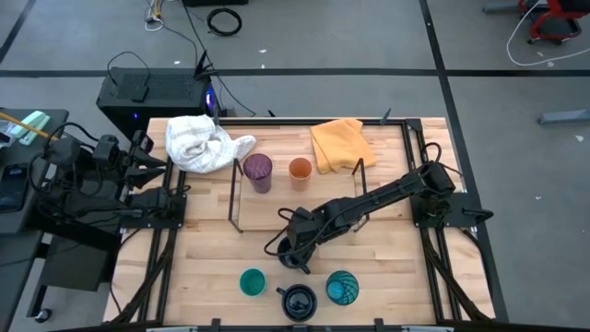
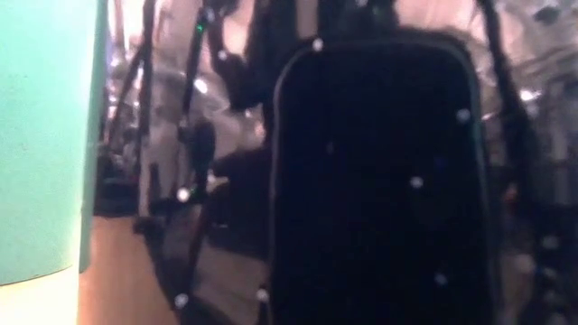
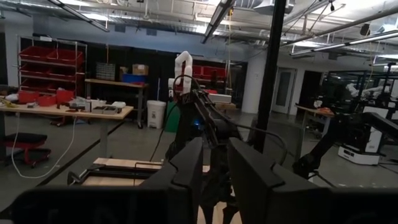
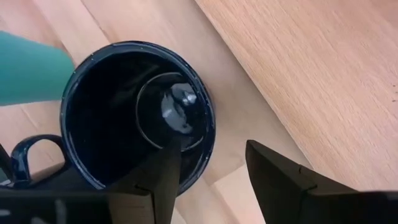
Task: Stack small to large cups/mugs on shelf
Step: Put the top blue mug on the shelf
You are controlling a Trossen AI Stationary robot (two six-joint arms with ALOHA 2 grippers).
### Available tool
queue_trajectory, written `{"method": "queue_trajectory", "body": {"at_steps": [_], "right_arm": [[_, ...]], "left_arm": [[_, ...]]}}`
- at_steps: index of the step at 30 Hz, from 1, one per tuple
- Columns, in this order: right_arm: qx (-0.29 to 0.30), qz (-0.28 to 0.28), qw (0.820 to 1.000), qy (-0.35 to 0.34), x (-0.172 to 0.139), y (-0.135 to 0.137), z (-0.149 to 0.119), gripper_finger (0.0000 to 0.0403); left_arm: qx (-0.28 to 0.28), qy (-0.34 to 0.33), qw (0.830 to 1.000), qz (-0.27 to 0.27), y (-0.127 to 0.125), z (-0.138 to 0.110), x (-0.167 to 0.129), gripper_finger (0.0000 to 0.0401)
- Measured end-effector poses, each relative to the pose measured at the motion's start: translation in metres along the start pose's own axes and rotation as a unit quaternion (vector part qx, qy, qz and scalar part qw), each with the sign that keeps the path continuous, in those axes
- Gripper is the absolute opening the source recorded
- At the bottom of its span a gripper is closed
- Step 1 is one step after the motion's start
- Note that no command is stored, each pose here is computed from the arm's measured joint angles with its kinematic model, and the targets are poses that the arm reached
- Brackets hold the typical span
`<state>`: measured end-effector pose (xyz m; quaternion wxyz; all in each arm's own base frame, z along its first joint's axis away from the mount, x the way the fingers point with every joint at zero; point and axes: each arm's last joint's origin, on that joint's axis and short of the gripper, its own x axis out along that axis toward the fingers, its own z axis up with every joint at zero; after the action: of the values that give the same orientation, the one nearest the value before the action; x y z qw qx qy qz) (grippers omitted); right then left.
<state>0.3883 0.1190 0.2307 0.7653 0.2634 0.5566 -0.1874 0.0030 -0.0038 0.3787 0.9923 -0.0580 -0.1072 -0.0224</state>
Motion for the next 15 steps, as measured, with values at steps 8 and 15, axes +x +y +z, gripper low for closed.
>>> {"method": "queue_trajectory", "body": {"at_steps": [8, 15], "right_arm": [[0.001, -0.010, 1.000, 0.007, 0.007, -0.005, -0.002, 0.0194], [0.017, 0.004, 1.000, 0.004, 0.019, -0.007, -0.004, 0.0195]], "left_arm": [[0.000, 0.000, 1.000, 0.000, 0.000, 0.000, 0.000, 0.0087], [0.000, 0.000, 1.000, 0.000, 0.000, 0.000, 0.000, 0.0083]]}}
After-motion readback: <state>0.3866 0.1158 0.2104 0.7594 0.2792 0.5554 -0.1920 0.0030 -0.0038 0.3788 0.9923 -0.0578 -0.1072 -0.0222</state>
